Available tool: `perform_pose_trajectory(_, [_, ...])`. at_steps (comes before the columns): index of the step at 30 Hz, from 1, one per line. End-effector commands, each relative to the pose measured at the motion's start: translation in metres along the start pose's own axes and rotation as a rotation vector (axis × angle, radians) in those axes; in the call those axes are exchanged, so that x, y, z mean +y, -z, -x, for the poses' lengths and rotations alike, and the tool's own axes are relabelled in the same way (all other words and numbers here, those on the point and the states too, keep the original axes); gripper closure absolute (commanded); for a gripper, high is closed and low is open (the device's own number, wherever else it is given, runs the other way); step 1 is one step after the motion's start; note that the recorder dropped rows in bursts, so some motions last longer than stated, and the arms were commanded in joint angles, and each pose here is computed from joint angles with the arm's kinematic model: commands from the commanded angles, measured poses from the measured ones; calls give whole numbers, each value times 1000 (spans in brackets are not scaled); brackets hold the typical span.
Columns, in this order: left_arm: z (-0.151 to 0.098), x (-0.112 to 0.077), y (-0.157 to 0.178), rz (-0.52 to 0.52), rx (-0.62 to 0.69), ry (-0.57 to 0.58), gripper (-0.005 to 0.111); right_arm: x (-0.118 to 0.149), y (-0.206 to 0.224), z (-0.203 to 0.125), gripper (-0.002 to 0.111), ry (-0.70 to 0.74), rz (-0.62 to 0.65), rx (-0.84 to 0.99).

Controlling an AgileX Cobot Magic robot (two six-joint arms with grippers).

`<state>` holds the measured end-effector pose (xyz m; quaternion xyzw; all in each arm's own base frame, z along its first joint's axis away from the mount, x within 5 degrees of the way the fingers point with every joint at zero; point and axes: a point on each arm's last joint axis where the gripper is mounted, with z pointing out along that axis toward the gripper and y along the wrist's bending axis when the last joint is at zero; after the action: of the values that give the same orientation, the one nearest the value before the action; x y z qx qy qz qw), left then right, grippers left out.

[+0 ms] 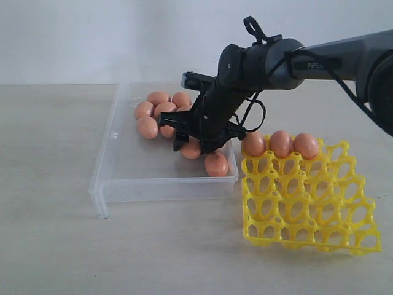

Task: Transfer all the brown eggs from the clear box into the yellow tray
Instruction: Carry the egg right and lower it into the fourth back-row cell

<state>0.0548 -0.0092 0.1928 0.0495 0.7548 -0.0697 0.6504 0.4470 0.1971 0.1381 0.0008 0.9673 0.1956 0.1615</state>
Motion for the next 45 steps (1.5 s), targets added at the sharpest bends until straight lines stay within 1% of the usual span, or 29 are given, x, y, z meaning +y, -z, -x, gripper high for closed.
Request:
perform_pose_trajectory(1, [-1,0,0,3,1,1,103,13,34,11,108,57,28,-80])
perform_pose_trajectory(4, [-1,0,0,3,1,1,103,20,53,14,108,105,41,-104])
perform_pose_trajectory(7, [-1,0,0,3,1,1,103,24,67,11,108,135,40,-77])
perform_pose_trajectory(12, [-1,0,0,3,1,1,103,20,81,3,108,204,-18,-30])
perform_pose_trajectory(16, [-1,0,0,3,1,1,103,18,96,-8,108,213,-18,-72])
perform_pose_trajectory(19, [-1,0,0,3,1,1,103,12,112,-21,108,221,-16,-191])
perform_pose_trajectory(25, [-1,0,0,3,1,1,103,-7,158,-60,108,262,-27,-533])
perform_pose_trajectory(28, [-1,0,0,3,1,1,103,-36,170,-81,108,213,-69,-700])
perform_pose_trajectory(30, [-1,0,0,3,1,1,103,-67,178,-92,108,79,-109,-804])
perform_pose_trajectory(31, [-1,0,0,3,1,1,103,-81,181,-96,108,2,-129,-840])
perform_pose_trajectory(32, [-1,0,0,3,1,1,103,-103,186,-101,108,-127,-165,-888])
perform_pose_trajectory(33, [-1,0,0,3,1,1,103,-117,189,-105,108,-221,-188,-913])
perform_pose_trajectory(35, [-1,0,0,3,1,1,103,-151,196,-114,108,-468,-220,-962])
perform_pose_trajectory(37, [-1,0,0,3,1,1,103,-175,202,-120,108,-638,-223,-990])
perform_pose_trajectory(38, [-1,0,0,3,1,1,103,-185,205,-122,108,-694,-228,-998])
perform_pose_trajectory(39, [-1,0,0,3,1,1,103,-193,209,-123,108,-713,-236,-1012])
perform_pose_trajectory(40, [-1,0,0,3,1,1,103,-199,213,-123,108,-695,-243,-1023])
perform_pose_trajectory(41, [-1,0,0,3,1,1,103,-202,217,-121,108,-647,-244,-1038])
perform_pose_trajectory(42, [-1,0,0,3,1,1,103,-203,219,-119,108,-566,-240,-1042])
perform_pose_trajectory(44, [-1,0,0,3,1,1,103,-202,225,-115,108,-426,-175,-1067])
perform_pose_trajectory(45, [-1,0,0,3,1,1,103,-201,228,-113,108,-370,-102,-1086])
